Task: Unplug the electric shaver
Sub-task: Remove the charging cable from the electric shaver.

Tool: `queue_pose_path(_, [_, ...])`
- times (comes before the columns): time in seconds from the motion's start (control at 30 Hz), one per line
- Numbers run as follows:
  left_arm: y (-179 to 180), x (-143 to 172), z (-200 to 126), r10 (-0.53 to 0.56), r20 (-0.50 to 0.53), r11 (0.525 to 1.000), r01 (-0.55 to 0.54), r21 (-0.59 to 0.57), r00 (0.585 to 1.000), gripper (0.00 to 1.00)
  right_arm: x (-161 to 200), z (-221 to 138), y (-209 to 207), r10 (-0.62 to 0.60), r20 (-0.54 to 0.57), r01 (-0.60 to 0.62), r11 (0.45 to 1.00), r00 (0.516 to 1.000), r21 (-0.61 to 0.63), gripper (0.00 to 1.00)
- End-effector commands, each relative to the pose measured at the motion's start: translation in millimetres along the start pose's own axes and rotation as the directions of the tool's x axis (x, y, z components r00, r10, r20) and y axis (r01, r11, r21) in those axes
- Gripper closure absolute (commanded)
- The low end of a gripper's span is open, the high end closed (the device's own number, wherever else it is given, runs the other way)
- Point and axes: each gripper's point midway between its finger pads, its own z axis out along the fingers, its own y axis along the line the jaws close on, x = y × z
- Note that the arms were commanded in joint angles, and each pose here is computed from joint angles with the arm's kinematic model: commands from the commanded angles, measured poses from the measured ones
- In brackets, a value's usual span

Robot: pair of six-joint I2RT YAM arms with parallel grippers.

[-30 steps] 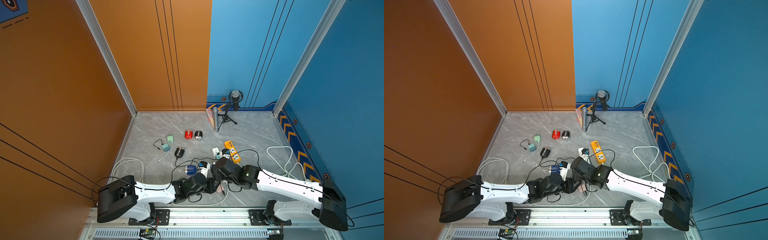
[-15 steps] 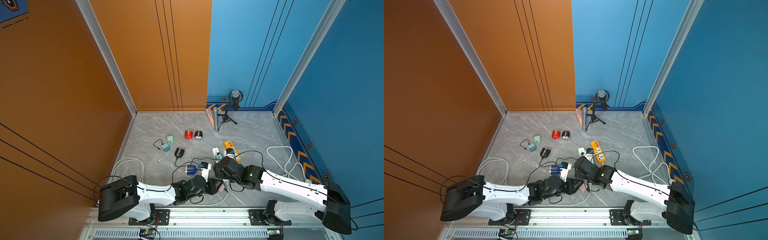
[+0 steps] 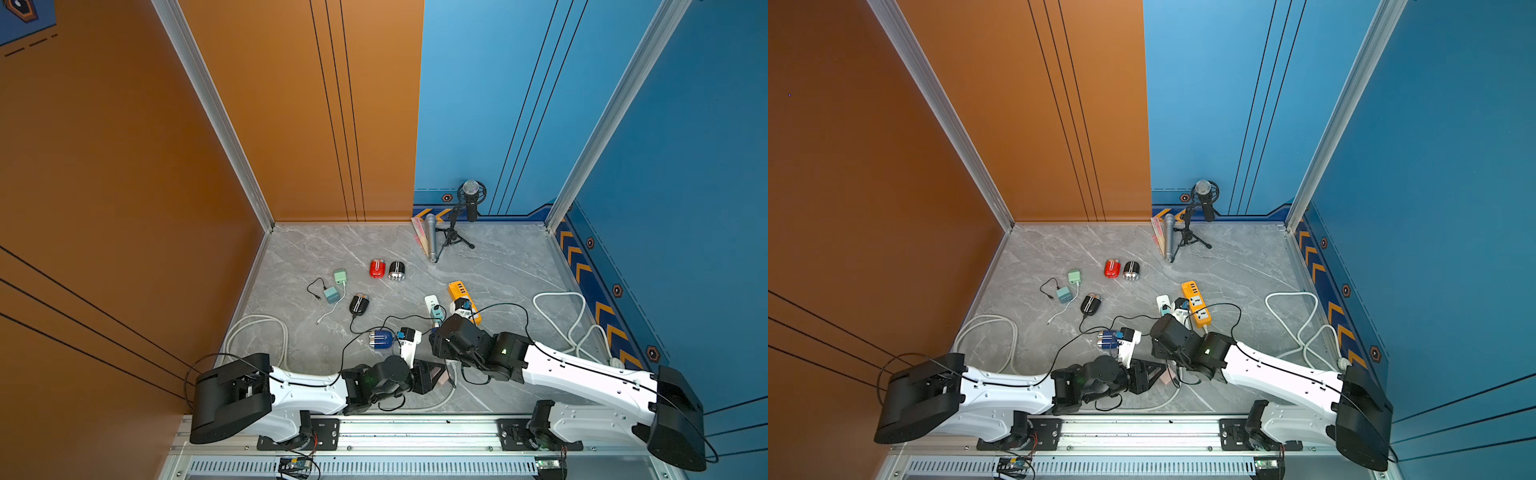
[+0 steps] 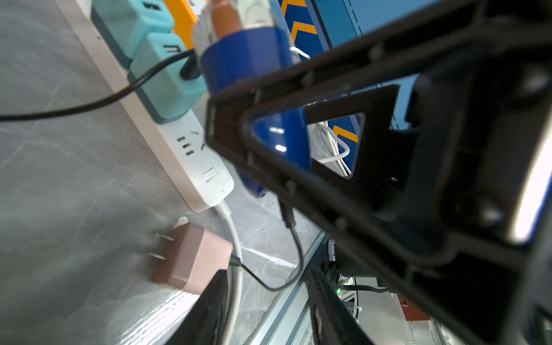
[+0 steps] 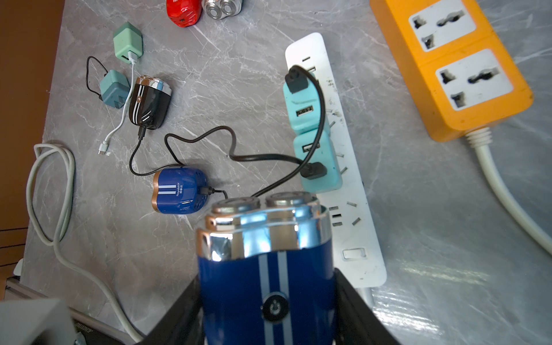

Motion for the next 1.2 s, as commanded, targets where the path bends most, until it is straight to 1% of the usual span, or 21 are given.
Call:
queue_pose_path(0.0, [-15,-3,10,0.041,0.002,0.999,-0.041,0.028,0.999,0.53,-10,-6,3,0.028,0.038,-0.028,1.000,0.999,-0.011,0.57])
queue_pose_path(0.23, [-12,-7,21,0.051,0.037,0.999,-0.051,0.005,0.998,0.53,-14,-11,1,0.072,0.042,-0.071,0.997,0.996,-0.029,0.57])
queue_pose_path(0.37, [-4,-11,19,0.049,0.088,0.999,-0.048,-0.016,0.995,0.55,-18,-14,1,0.110,0.042,-0.108,0.993,0.993,-0.045,0.57])
queue_pose_path(0.43, [-3,-15,19,0.064,0.117,0.998,-0.061,-0.025,0.991,0.57,-18,-15,1,0.115,0.041,-0.113,0.992,0.993,-0.048,0.57])
queue_pose_path(0.53, [-8,-17,26,0.077,0.127,0.997,-0.076,-0.009,0.989,0.58,-17,-13,-2,0.129,0.035,-0.127,0.991,0.991,-0.042,0.58])
queue_pose_path(0.67, [-6,-13,32,0.049,0.141,0.999,-0.050,0.007,0.989,0.60,-18,-12,-5,0.159,0.035,-0.158,0.987,0.987,-0.041,0.58])
queue_pose_path(0.77, [3,-17,30,0.025,0.199,1.000,-0.025,-0.001,0.980,0.63,-18,-12,-7,0.177,0.033,-0.175,0.984,0.984,-0.043,0.58])
queue_pose_path(0.83, [1,-23,31,0.018,0.236,1.000,-0.022,0.013,0.972,0.65,-17,-12,-7,0.183,0.026,-0.181,0.982,0.983,-0.046,0.59])
queue_pose_path(1.03, [-6,-24,43,0.015,0.246,0.999,-0.025,0.037,0.969,0.66,-14,-11,-8,0.194,0.014,-0.193,0.980,0.981,-0.043,0.59])
queue_pose_path(1.17, [1,-24,41,-0.003,0.269,0.999,-0.006,0.032,0.963,0.67,-14,-11,-7,0.196,0.013,-0.195,0.980,0.981,-0.045,0.60])
